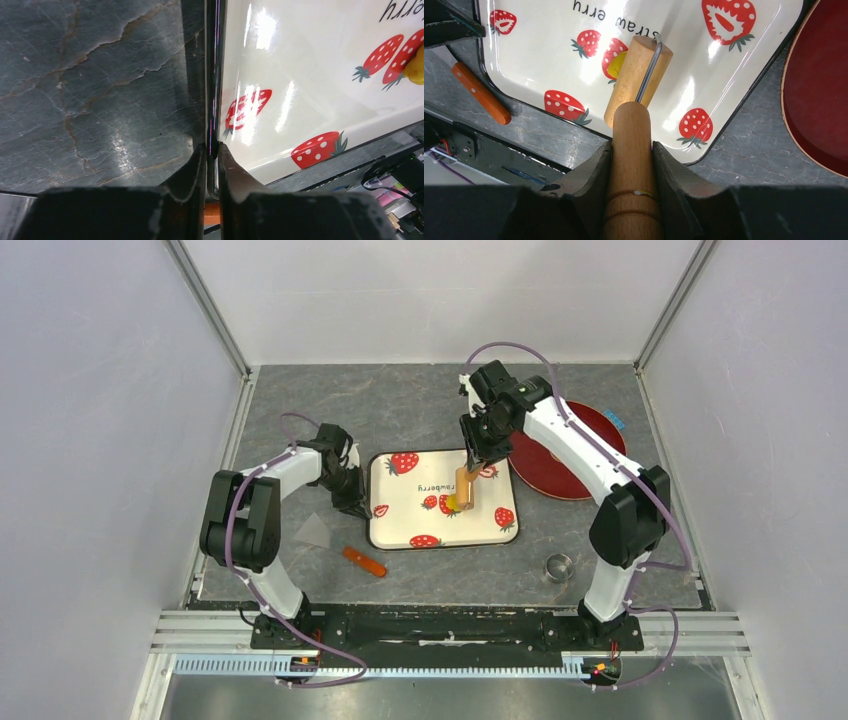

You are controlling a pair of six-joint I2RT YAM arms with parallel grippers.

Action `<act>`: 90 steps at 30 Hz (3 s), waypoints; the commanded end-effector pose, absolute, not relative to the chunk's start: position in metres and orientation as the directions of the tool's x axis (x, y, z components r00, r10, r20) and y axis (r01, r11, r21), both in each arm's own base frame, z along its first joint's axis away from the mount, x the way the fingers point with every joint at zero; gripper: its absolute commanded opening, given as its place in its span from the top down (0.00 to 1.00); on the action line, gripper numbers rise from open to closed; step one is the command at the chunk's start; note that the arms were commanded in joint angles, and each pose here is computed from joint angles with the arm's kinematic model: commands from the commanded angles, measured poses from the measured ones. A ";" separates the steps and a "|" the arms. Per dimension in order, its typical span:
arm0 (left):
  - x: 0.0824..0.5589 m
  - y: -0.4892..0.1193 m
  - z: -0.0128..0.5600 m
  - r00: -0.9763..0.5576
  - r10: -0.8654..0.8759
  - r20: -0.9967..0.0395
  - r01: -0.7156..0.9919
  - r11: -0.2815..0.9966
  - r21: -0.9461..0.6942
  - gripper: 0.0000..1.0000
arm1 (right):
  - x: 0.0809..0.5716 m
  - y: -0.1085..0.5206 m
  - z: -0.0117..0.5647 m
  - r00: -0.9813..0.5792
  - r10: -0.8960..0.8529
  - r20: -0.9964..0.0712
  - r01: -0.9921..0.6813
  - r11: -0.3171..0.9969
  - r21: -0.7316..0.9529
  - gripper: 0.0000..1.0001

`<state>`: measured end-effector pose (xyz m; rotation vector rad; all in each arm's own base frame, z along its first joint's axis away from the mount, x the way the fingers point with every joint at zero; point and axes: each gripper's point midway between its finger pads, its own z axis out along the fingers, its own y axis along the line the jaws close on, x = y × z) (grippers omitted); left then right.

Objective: Roll out the dumpling wrappers from the dough

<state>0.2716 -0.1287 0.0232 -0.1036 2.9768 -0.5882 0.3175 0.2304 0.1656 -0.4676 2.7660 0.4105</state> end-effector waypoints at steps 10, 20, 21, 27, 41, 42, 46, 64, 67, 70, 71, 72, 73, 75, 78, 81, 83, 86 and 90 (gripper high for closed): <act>0.274 -0.127 0.020 -0.995 -0.068 -0.079 -0.035 0.930 -0.366 0.98 | 0.322 0.241 0.172 -0.880 -0.293 -0.374 -0.389 0.897 0.211 1.00; 0.273 -0.126 0.018 -0.996 -0.062 -0.068 -0.034 0.932 -0.361 0.98 | 0.320 0.246 0.159 -0.886 -0.299 -0.354 -0.389 0.895 0.218 1.00; 0.273 -0.126 0.018 -0.996 -0.061 -0.068 -0.032 0.932 -0.362 0.98 | 0.320 0.247 0.157 -0.887 -0.300 -0.352 -0.389 0.895 0.218 1.00; 0.272 -0.128 0.018 -0.996 -0.060 -0.063 -0.032 0.929 -0.369 0.98 | 0.318 0.249 0.149 -0.889 -0.306 -0.340 -0.392 0.893 0.221 1.00; 0.272 -0.128 0.017 -0.996 -0.061 -0.060 -0.035 0.929 -0.368 0.98 | 0.311 0.245 0.135 -0.889 -0.326 -0.321 -0.401 0.893 0.203 1.00; 0.272 -0.129 0.017 -0.996 -0.060 -0.061 -0.033 0.928 -0.372 0.98 | 0.310 0.245 0.134 -0.888 -0.328 -0.322 -0.403 0.892 0.204 1.00; 0.272 -0.129 0.017 -0.996 -0.062 -0.060 -0.035 0.927 -0.374 0.98 | 0.307 0.243 0.131 -0.888 -0.329 -0.322 -0.404 0.892 0.204 1.00; 0.271 -0.131 0.015 -0.997 -0.058 -0.051 -0.034 0.924 -0.380 0.98 | 0.300 0.264 0.130 -0.875 -0.352 -0.333 -0.438 0.868 0.233 1.00; 0.271 -0.131 0.015 -0.997 -0.058 -0.050 -0.035 0.924 -0.381 0.98 | 0.298 0.269 0.128 -0.872 -0.359 -0.332 -0.446 0.863 0.236 1.00; 0.271 -0.132 0.015 -0.997 -0.056 -0.049 -0.033 0.924 -0.381 0.98 | 0.296 0.273 0.127 -0.870 -0.365 -0.331 -0.451 0.860 0.237 1.00; 0.271 -0.132 0.015 -0.997 -0.056 -0.048 -0.034 0.924 -0.381 0.98 | 0.296 0.274 0.126 -0.870 -0.366 -0.331 -0.452 0.861 0.235 1.00; 0.271 -0.132 0.015 -0.997 -0.056 -0.047 -0.034 0.924 -0.381 0.98 | 0.295 0.274 0.125 -0.870 -0.367 -0.328 -0.452 0.861 0.234 1.00; 0.271 -0.132 0.015 -0.997 -0.056 -0.047 -0.034 0.924 -0.380 0.98 | 0.294 0.274 0.124 -0.870 -0.370 -0.325 -0.453 0.861 0.232 1.00; 0.270 -0.132 0.015 -0.997 -0.055 -0.047 -0.033 0.924 -0.381 0.98 | 0.294 0.274 0.121 -0.871 -0.372 -0.320 -0.451 0.863 0.226 1.00; 0.271 -0.132 0.015 -0.997 -0.055 -0.048 -0.032 0.924 -0.381 0.98 | 0.291 0.273 0.117 -0.873 -0.375 -0.313 -0.450 0.866 0.218 1.00; 0.270 -0.132 0.014 -0.997 -0.055 -0.045 -0.034 0.925 -0.380 0.98 | 0.289 0.274 0.114 -0.872 -0.379 -0.309 -0.453 0.864 0.218 1.00; 0.270 -0.132 0.014 -0.997 -0.055 -0.046 -0.034 0.925 -0.378 0.98 | 0.288 0.275 0.113 -0.872 -0.380 -0.308 -0.454 0.864 0.218 1.00; 0.270 -0.132 0.013 -0.998 -0.054 -0.042 -0.034 0.924 -0.380 0.98 | 0.285 0.276 0.110 -0.871 -0.386 -0.304 -0.458 0.862 0.218 1.00; 0.269 -0.132 0.013 -0.998 -0.053 -0.042 -0.033 0.924 -0.381 0.98 | 0.283 0.276 0.104 -0.872 -0.391 -0.295 -0.458 0.863 0.213 1.00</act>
